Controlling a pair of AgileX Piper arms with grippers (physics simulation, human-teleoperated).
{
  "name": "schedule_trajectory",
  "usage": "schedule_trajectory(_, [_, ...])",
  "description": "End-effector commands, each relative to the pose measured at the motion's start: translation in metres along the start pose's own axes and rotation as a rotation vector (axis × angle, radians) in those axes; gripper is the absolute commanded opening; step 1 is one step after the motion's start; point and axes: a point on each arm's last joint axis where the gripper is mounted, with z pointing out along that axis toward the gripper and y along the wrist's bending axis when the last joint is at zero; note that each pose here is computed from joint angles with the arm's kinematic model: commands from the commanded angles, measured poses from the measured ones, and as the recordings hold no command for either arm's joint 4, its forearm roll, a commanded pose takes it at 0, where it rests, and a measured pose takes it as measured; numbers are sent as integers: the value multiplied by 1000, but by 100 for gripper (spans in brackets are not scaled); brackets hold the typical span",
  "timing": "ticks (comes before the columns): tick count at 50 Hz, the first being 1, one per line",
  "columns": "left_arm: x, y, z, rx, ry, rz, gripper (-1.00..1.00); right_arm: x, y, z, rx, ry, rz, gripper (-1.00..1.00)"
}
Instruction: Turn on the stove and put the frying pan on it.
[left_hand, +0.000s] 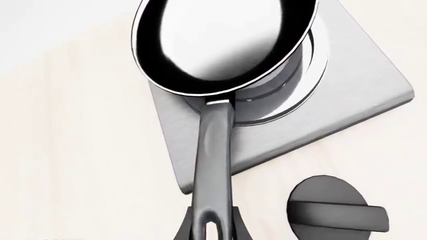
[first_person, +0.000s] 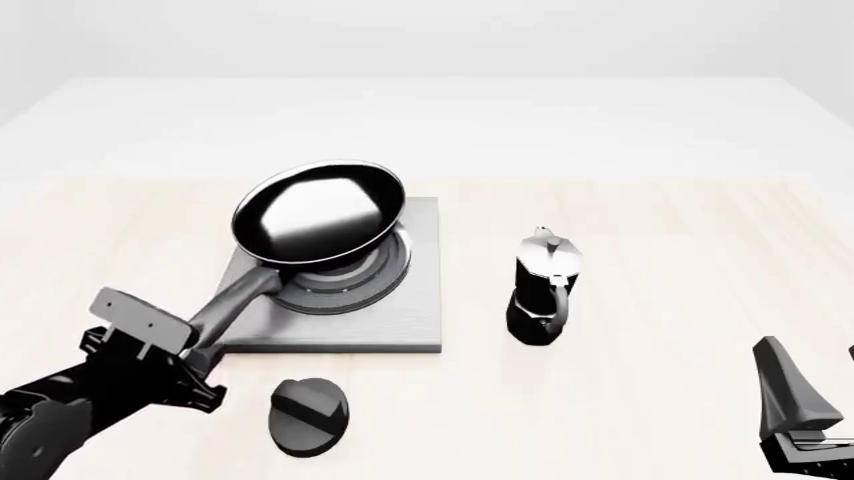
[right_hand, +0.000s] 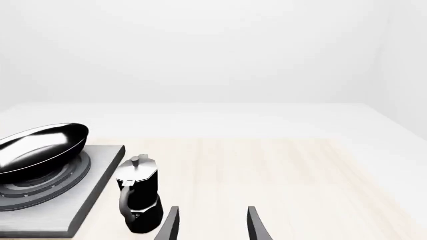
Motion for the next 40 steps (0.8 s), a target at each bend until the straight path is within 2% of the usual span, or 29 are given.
schedule_trajectory(1, [1, -4, -6, 19, 10, 16, -100, 0, 0, 0, 0, 0, 0, 100])
schedule_trajectory(21, [6, -10, -1, 43, 26, 24, -100, 0, 0, 0, 0, 0, 0, 100])
schedule_trajectory(31, [5, -7, 2, 33, 35, 26, -100, 0, 0, 0, 0, 0, 0, 100])
schedule_trajectory(32, [7, -6, 3, 29, 39, 45, 100, 0, 0, 0, 0, 0, 0, 100])
schedule_trajectory(40, [6, -4, 1, 25, 47, 26, 100, 0, 0, 0, 0, 0, 0, 100])
